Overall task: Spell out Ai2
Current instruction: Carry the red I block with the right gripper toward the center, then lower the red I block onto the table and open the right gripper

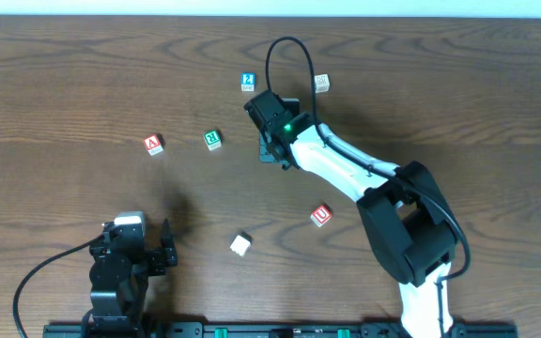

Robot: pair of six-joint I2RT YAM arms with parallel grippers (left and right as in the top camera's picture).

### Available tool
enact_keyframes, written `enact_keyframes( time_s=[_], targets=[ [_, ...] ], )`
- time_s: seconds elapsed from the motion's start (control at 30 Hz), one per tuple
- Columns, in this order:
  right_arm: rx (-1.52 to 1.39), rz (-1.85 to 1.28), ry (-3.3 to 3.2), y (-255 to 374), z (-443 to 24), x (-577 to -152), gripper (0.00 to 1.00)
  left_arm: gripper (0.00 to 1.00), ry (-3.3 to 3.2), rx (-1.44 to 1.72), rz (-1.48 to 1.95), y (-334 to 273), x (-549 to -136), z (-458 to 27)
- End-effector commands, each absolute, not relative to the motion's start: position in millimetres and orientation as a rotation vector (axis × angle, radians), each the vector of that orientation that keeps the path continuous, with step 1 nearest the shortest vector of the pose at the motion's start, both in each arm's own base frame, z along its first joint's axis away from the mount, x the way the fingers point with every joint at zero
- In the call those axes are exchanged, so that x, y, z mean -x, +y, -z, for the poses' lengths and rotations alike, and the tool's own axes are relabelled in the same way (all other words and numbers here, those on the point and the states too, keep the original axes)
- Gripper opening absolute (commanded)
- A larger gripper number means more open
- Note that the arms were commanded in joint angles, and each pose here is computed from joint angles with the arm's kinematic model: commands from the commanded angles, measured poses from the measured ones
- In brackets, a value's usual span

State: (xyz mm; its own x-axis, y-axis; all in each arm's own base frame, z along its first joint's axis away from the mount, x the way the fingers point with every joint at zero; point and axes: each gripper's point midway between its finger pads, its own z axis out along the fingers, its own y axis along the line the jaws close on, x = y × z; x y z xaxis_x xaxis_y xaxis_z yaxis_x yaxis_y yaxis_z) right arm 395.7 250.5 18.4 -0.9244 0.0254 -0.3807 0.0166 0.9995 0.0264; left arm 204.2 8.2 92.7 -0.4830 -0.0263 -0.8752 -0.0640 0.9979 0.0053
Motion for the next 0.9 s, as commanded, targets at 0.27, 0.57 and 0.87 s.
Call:
enact_keyframes(
  time_s=[0.27,0.57,0.87],
  targets=[
    [-0.045,-0.04,2.741,256.1,-12.5,-398.4,0.02,0.95,2.076,0.069,-0.066,11.4,-204.1,-90.0],
    [-0.029,-0.044,2.74,261.1,-11.9,-395.9,0.02,0.95,2.076,0.069,-0.066,11.4,-204.2,-90.1],
    [-0.028,-0.044,2.742,261.5,-11.4,-395.4,0.28,0.95,2.076,0.069,-0.066,11.4,-204.1,-90.0]
  ],
)
